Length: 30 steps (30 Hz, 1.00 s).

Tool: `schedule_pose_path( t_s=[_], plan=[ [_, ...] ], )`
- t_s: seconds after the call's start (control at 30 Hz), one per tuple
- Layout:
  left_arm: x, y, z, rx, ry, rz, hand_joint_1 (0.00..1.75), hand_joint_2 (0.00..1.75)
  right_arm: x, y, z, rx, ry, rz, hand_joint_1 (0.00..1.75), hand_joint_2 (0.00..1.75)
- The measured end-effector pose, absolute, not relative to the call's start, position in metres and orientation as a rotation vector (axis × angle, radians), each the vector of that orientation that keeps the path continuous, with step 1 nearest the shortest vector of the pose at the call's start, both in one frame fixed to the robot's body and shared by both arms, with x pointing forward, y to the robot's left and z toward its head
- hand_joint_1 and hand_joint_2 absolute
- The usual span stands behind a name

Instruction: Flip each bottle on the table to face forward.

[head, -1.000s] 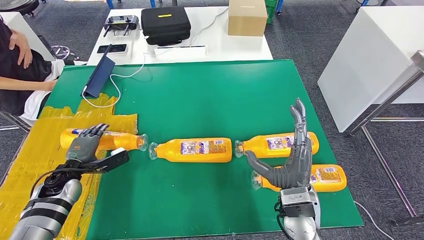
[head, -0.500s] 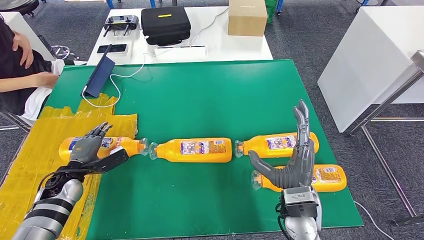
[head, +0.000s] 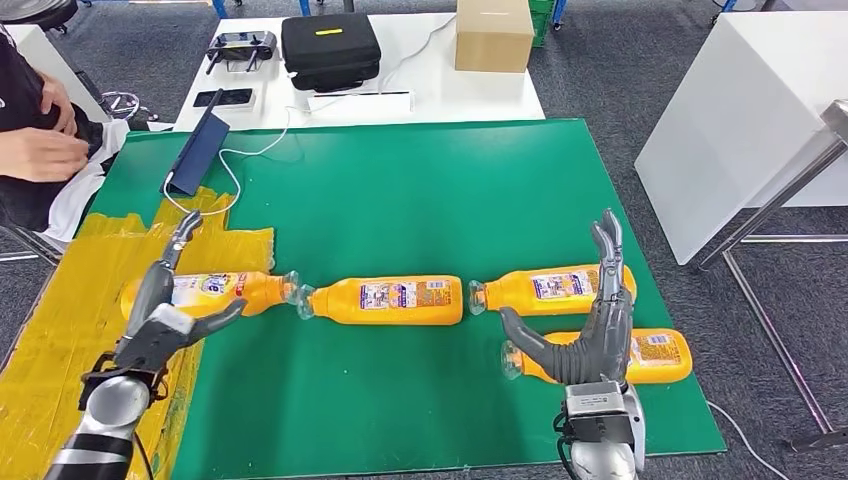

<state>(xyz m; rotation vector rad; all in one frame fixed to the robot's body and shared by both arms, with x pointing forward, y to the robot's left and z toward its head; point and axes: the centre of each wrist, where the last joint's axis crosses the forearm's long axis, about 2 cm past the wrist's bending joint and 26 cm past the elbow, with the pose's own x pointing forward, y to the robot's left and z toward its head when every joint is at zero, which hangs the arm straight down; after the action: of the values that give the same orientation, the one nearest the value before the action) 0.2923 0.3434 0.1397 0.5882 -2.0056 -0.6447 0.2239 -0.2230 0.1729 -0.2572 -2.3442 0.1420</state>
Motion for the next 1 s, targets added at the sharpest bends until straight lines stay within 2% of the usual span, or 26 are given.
schedule_pose_path(
  t_s=[0.23,0.37,0.5,0.8,1.0],
  plan=[
    [0.264,0.337,0.165,0.382,-2.233,-0.483,0.0,1.75,0.223,-0.233,0.171,-0.39,-2.297,0.265,0.0,1.75],
    [0.252,0.329,0.171,0.254,-2.298,-0.44,0.0,1.75,0.226,-0.246,0.171,-0.534,-2.195,0.48,0.0,1.75],
    [0.243,0.316,0.172,0.177,-2.323,-0.418,0.0,1.75,0.237,-0.275,0.171,-0.617,-2.071,0.687,0.0,1.75],
    [0.238,0.302,0.175,0.09,-2.349,-0.386,0.0,1.75,0.252,-0.318,0.173,-0.708,-1.921,0.876,0.0,1.75],
    [0.238,0.288,0.176,-0.055,-2.381,-0.318,0.0,1.75,0.268,-0.378,0.176,-0.7,-1.719,1.107,0.0,1.75]
  ],
)
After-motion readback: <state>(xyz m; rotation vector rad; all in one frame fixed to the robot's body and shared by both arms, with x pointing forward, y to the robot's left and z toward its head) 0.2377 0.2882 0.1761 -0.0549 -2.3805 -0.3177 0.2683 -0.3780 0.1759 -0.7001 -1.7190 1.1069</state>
